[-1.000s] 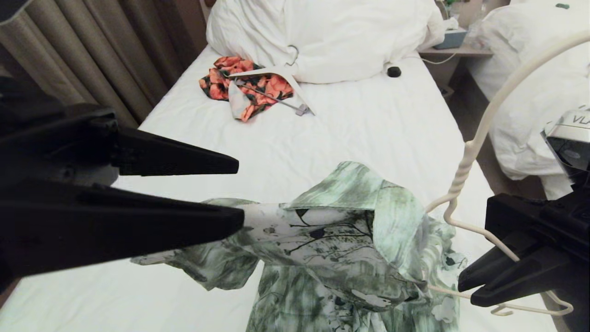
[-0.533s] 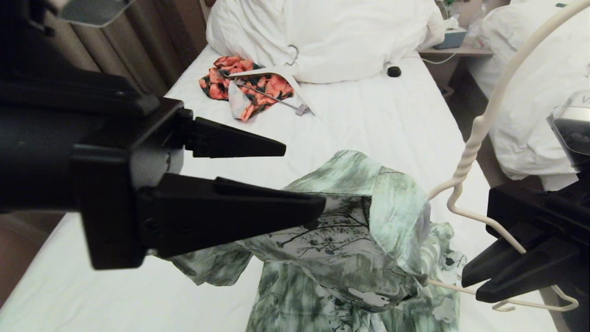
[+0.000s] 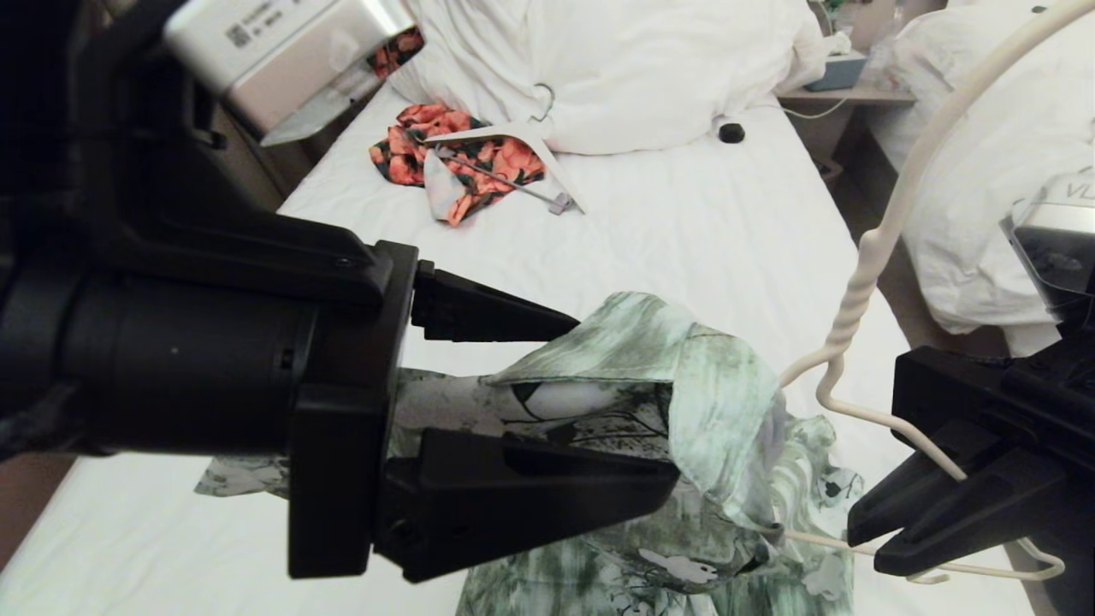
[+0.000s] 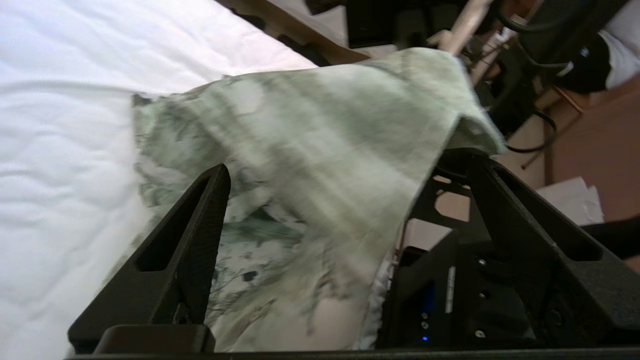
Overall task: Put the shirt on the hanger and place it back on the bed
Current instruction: Hook the other side of the shirt onto the hanger
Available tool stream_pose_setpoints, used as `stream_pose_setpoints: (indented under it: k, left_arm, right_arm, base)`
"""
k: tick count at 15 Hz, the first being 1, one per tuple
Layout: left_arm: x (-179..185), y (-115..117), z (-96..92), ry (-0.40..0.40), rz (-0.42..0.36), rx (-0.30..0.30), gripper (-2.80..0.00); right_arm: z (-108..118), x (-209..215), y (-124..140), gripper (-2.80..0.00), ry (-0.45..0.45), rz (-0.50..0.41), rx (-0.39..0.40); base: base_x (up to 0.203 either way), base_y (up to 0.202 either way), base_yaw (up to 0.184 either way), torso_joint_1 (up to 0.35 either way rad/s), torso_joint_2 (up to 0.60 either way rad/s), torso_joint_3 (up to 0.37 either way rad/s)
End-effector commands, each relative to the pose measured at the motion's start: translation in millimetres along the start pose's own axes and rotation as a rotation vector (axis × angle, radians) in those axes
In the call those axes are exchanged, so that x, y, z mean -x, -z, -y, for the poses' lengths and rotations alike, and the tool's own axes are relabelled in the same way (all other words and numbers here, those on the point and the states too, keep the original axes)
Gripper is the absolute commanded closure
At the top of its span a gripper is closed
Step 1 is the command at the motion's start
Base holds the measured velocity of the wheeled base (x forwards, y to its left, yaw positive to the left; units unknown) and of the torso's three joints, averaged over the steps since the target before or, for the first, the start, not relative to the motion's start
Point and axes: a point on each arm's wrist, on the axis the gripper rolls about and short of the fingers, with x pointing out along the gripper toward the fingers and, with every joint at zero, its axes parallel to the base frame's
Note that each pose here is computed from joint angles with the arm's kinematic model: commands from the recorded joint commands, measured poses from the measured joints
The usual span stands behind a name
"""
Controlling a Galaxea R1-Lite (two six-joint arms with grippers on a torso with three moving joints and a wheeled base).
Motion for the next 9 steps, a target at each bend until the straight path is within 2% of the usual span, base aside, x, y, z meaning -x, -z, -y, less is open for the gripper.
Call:
stream_pose_setpoints:
  k: [1,3,5,7,9]
  left_arm:
    - [-0.9,0.3,5.3,0.026,-0.002,-0.008,-2.8]
    - [-8.0,1.2,8.9,0.024,-0.02,-0.015,-2.8]
    - [-13.8,0.9,8.6,-0.024,-0.035,-0.027,-2.8]
    - [-13.8,2.3,6.9,-0.078,-0.051,-0.099,-2.8]
    - [-14.3,3.1,5.5,-0.118,-0.068,-0.14,-2.8]
  right_arm:
    - [0.6,-0.3,0.1,0.0,-0.007,0.004,-0.001]
    - [0.7,-0.4,0.8,0.0,-0.008,0.003,-0.006]
    - [0.8,-0.4,0.8,0.0,-0.007,0.001,-0.011]
    - [0.4,-0.4,2.3,0.0,0.01,-0.015,-0.027]
    - [0.7,-0.2,3.1,0.0,0.011,-0.017,-0.034]
  base:
    - [0.0,0.0,0.0,0.0,0.0,0.0]
    - [0.0,0.0,0.0,0.0,0.0,0.0]
    - [0.0,0.0,0.0,0.0,0.0,0.0]
    - [0.0,0.0,0.0,0.0,0.0,0.0]
    - [0.0,0.0,0.0,0.0,0.0,0.0]
